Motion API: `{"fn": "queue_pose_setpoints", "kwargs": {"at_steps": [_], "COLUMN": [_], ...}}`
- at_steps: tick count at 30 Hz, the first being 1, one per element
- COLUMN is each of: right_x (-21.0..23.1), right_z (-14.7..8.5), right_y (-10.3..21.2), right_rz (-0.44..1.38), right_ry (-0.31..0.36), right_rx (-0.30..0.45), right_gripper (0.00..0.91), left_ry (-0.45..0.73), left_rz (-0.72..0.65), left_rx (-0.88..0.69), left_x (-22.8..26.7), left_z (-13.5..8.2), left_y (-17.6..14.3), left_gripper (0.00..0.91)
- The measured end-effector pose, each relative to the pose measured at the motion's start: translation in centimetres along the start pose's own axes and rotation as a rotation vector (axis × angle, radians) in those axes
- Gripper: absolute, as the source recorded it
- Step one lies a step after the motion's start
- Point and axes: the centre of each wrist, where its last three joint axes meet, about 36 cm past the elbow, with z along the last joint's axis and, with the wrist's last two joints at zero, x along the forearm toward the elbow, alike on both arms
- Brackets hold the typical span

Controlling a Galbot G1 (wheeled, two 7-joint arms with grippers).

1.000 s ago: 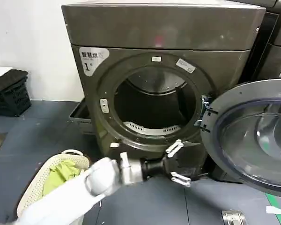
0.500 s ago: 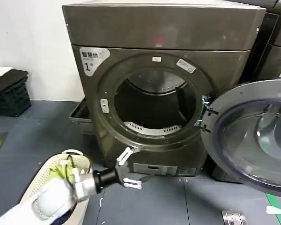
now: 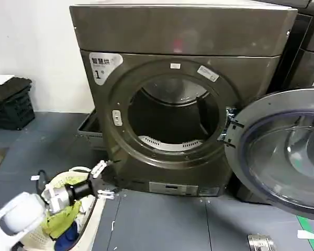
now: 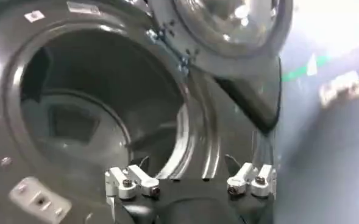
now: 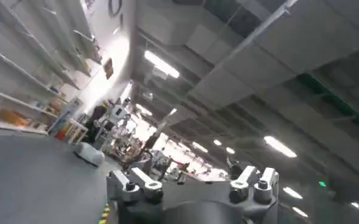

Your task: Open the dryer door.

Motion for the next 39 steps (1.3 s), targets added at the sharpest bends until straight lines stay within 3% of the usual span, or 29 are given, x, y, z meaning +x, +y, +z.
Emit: {"fn": "queue_pose_setpoints", "kwargs": {"at_steps": [9, 19, 29, 39], "right_x": [0.4, 0.6, 1.2, 1.8], "right_z": [0.6, 1.2, 1.8, 1.8], "right_y": [1.9, 2.7, 2.8, 3.0], "right_rz": [-0.026, -0.047, -0.084, -0.116], "right_ry": [0.015, 0.043, 0.077, 0.084], "right_rx": [-0.008, -0.022, -0.07, -0.121], "right_gripper": [0.907, 0.907, 0.907, 0.907], "left_ry": [0.163, 0.241, 0.223, 0.278], "left_rz": [0.055, 0.2, 0.49, 0.675], "left_rx": [-0.243, -0.541, -0.849, -0.998], "left_x": [4.8, 8.7, 8.4, 6.4], "left_z": [4.9, 8.1, 7.8, 7.0], "left_y": [3.4, 6.8, 8.2, 9.7], "left_gripper": [0.907, 0.907, 0.907, 0.907]}}
